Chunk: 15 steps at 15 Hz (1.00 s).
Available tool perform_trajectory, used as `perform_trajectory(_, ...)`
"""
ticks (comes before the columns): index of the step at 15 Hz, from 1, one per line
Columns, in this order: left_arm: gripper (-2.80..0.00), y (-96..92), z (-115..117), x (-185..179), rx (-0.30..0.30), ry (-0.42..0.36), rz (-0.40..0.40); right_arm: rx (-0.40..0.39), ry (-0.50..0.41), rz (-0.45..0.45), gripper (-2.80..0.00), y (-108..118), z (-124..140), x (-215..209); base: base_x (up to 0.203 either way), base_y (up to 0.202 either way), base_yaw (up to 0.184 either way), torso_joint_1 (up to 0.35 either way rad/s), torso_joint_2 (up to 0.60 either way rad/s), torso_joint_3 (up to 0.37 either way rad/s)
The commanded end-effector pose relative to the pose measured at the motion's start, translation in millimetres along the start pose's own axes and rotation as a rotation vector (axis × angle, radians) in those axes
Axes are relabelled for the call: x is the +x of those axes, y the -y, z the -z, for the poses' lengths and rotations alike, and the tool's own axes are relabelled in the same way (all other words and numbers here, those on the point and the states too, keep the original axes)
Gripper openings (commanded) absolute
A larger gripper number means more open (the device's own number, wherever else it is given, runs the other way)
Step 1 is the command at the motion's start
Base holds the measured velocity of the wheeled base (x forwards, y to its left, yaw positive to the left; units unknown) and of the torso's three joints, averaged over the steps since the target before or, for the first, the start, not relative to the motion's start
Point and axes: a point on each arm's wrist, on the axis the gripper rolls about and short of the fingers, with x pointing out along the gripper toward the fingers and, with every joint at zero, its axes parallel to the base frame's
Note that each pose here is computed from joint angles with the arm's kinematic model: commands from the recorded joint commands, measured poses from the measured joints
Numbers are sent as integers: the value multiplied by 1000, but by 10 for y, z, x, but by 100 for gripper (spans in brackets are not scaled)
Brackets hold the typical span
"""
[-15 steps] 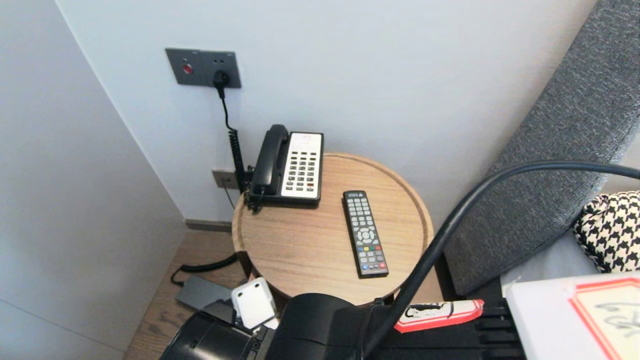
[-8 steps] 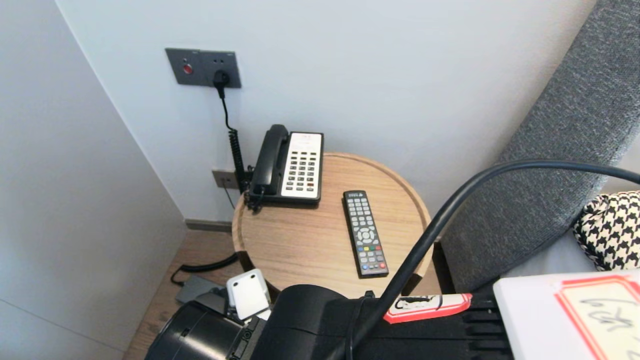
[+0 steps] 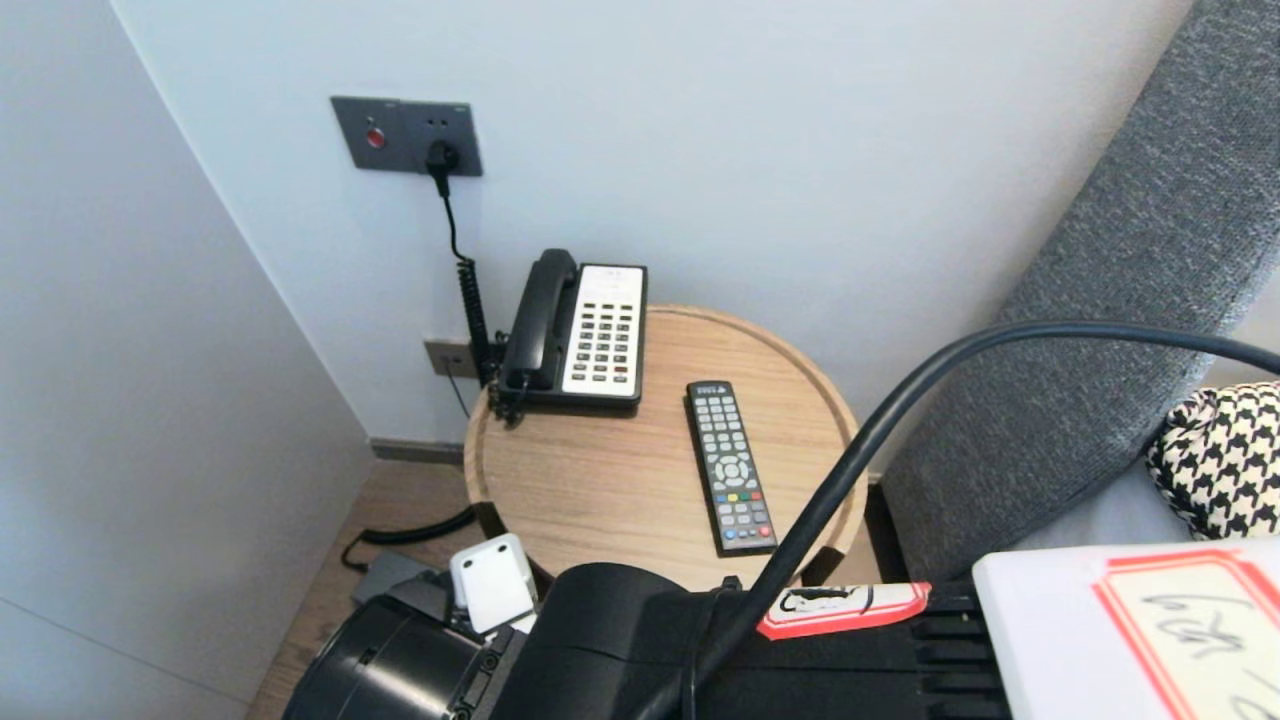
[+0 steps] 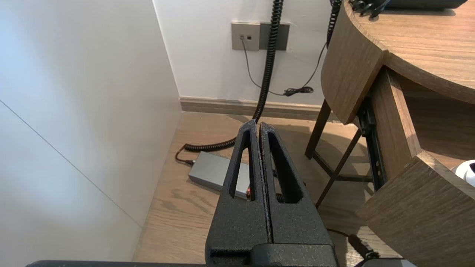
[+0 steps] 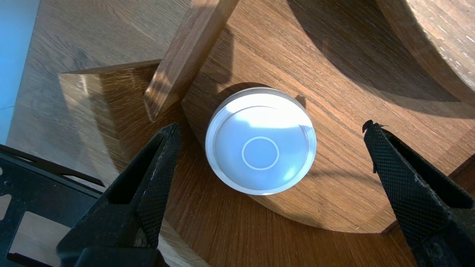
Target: Take the remote control out of the drawer one by one and place them on the table
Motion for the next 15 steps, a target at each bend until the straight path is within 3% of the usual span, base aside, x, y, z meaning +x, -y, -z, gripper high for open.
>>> perform_trajectory(1,-280,1,28,7,1,-9,-1,-3,-4,8,0,0,9,16,0,0,0,0,0,0)
perform_trajectory(15,-280,1,34,8,1,-11,-1,-3,-17,52,0,-6,11,241,0,0,0,0,0,0)
